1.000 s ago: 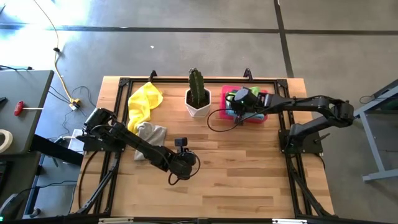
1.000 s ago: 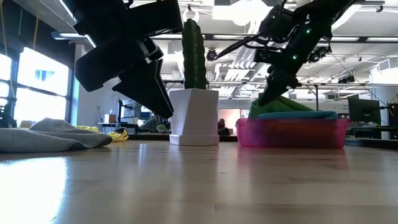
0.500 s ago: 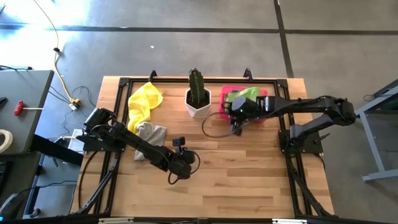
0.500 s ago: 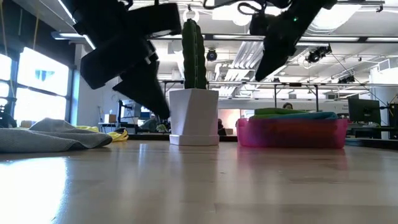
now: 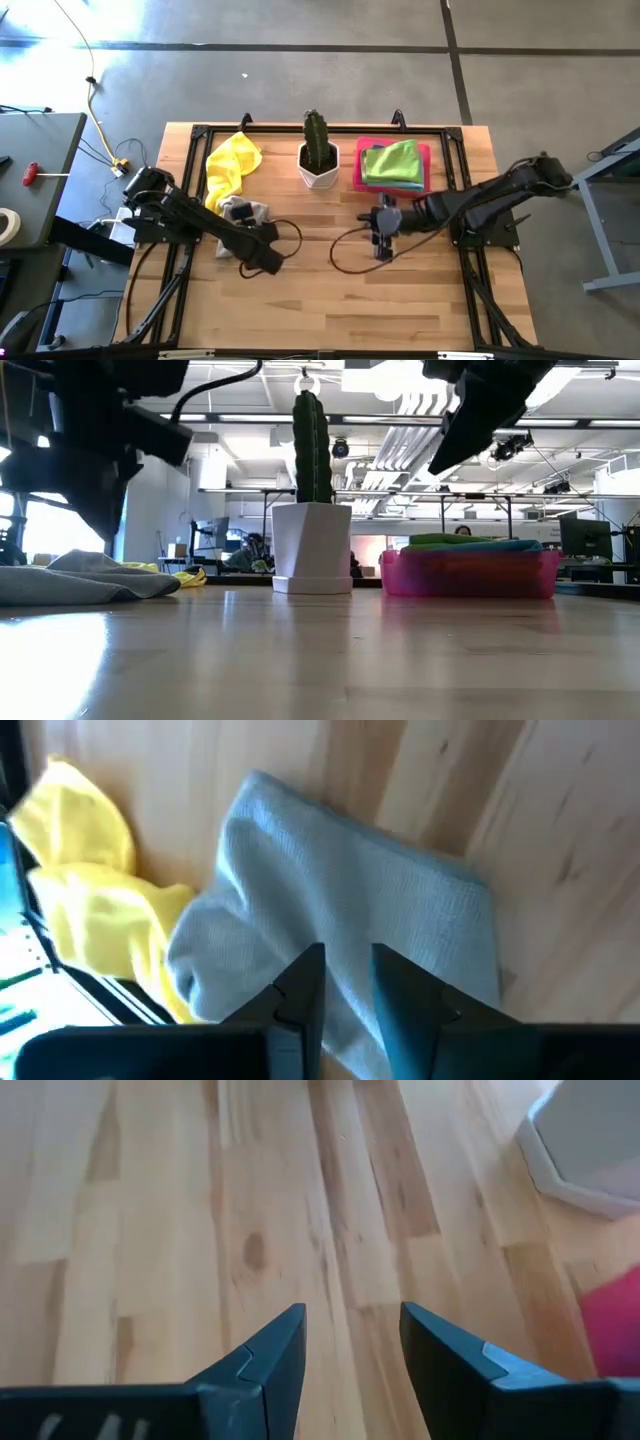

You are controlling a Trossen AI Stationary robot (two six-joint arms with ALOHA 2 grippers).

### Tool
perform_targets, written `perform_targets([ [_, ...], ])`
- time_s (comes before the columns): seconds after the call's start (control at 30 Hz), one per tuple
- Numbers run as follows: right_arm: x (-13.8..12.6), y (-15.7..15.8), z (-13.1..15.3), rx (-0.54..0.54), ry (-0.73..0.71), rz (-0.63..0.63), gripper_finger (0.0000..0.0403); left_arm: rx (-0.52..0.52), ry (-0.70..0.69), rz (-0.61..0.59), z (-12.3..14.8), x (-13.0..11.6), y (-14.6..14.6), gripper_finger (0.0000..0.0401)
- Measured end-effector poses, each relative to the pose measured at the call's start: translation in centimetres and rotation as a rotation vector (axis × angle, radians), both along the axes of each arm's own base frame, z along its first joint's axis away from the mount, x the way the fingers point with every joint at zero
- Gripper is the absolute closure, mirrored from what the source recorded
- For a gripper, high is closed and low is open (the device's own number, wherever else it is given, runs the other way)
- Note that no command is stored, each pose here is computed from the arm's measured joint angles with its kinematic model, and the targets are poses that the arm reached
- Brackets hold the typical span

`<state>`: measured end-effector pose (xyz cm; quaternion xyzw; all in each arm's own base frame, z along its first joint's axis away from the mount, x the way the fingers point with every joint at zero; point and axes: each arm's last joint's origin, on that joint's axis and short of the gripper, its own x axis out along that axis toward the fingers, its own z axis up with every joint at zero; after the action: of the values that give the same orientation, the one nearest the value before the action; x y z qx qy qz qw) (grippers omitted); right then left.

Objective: Fold microfiber towels
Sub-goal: Fold the gray towel

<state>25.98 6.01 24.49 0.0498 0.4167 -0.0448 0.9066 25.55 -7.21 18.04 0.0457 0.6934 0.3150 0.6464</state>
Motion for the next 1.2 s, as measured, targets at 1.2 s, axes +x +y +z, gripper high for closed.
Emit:
perform_targets([
  [1.2, 2.0, 8.8, -6.3, -0.337, -0.206, -0.205, 0.0247, -0.476, -0.765, -0.257, -4.7, 7.2, -0.3, 0.0401],
])
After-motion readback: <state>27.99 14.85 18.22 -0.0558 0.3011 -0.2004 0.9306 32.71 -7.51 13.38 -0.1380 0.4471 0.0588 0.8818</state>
